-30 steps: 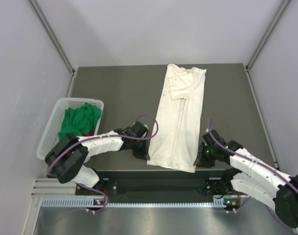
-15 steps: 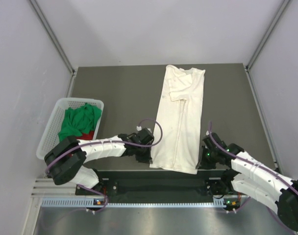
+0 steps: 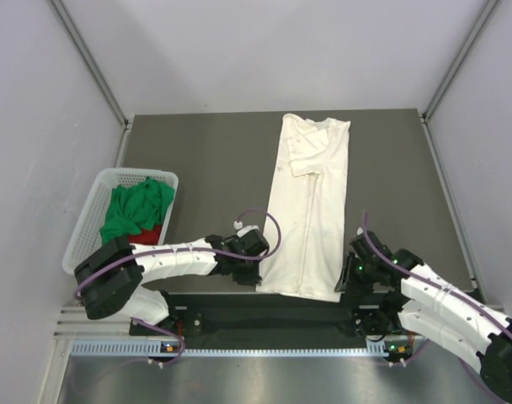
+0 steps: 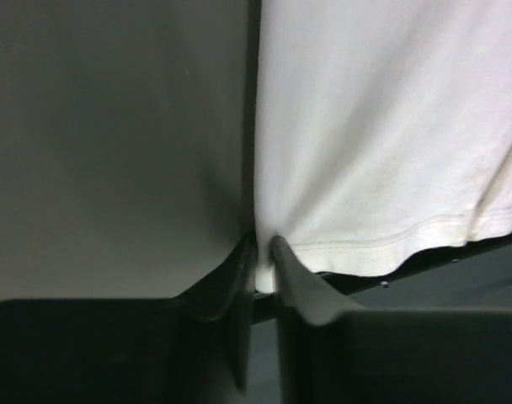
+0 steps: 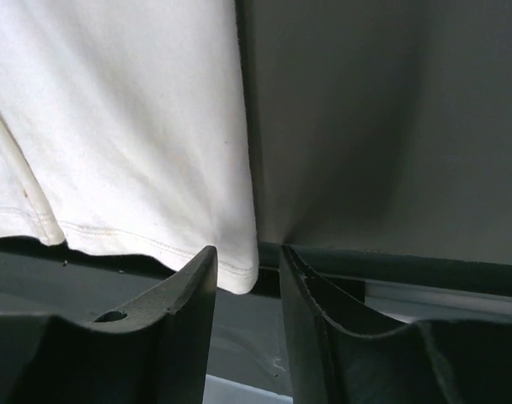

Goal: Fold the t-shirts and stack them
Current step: Fold the tshirt

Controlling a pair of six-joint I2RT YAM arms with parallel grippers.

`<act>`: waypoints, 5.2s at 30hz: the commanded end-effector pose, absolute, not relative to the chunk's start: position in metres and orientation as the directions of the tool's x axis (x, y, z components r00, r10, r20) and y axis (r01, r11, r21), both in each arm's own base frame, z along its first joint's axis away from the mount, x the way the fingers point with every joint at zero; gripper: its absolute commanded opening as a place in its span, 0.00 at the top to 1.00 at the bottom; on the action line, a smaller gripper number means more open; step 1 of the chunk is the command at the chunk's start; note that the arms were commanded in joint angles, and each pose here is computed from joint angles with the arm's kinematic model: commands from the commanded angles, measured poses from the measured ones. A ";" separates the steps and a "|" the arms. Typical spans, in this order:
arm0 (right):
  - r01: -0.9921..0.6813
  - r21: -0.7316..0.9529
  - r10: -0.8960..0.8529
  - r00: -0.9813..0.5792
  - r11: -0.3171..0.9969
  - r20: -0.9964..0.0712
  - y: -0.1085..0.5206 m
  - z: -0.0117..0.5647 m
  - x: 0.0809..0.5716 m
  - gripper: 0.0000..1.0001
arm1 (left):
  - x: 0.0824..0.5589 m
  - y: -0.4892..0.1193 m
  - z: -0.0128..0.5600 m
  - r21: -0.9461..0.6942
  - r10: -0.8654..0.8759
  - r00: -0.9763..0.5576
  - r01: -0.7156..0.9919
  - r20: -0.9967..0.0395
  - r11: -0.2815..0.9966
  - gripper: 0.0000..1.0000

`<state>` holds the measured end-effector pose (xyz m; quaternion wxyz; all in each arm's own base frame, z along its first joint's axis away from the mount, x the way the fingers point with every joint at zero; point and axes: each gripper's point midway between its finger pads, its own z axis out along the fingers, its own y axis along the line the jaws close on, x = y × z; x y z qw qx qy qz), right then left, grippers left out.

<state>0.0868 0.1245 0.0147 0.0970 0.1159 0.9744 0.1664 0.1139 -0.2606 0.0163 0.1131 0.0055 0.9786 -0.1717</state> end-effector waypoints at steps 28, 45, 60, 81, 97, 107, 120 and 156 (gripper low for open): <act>0.270 0.404 0.359 -0.919 0.874 -0.163 0.128 0.007 0.077 0.58 | 0.098 -0.263 0.025 -0.414 0.023 -0.977 0.111 -0.213 0.903 0.58; 0.267 0.462 0.382 -0.908 0.846 -0.174 0.135 0.007 0.080 0.72 | 0.099 -0.265 0.023 -0.428 0.004 -0.977 0.096 -0.212 0.899 0.65; 0.224 0.543 0.395 -0.892 0.809 -0.219 0.143 0.038 0.088 1.00 | 0.100 -0.276 0.042 -0.479 -0.002 -0.976 0.105 -0.217 0.871 1.00; 0.059 0.376 0.229 -0.875 0.925 -0.426 0.152 0.078 0.153 1.00 | 0.174 -0.287 0.057 -0.467 -0.038 -0.981 0.057 -0.191 0.883 1.00; 0.033 0.359 0.239 -0.801 0.933 -0.549 0.114 0.114 0.302 1.00 | 0.368 -0.330 0.101 -0.516 -0.118 -0.916 0.105 -0.382 0.850 1.00; 0.002 0.458 0.308 -0.744 0.889 -0.593 0.106 0.129 0.392 1.00 | 0.462 -0.330 0.102 -0.572 -0.227 -0.862 0.087 -0.454 0.815 1.00; 0.014 0.508 0.337 -0.764 0.861 -0.550 0.098 0.114 0.440 1.00 | 0.514 -0.343 0.115 -0.679 -0.257 -0.836 0.176 -0.486 0.712 1.00; 0.053 0.475 0.351 -0.747 0.878 -0.565 0.095 0.120 0.428 0.93 | 0.505 -0.330 0.123 -0.639 -0.221 -0.790 0.261 -0.572 0.724 0.77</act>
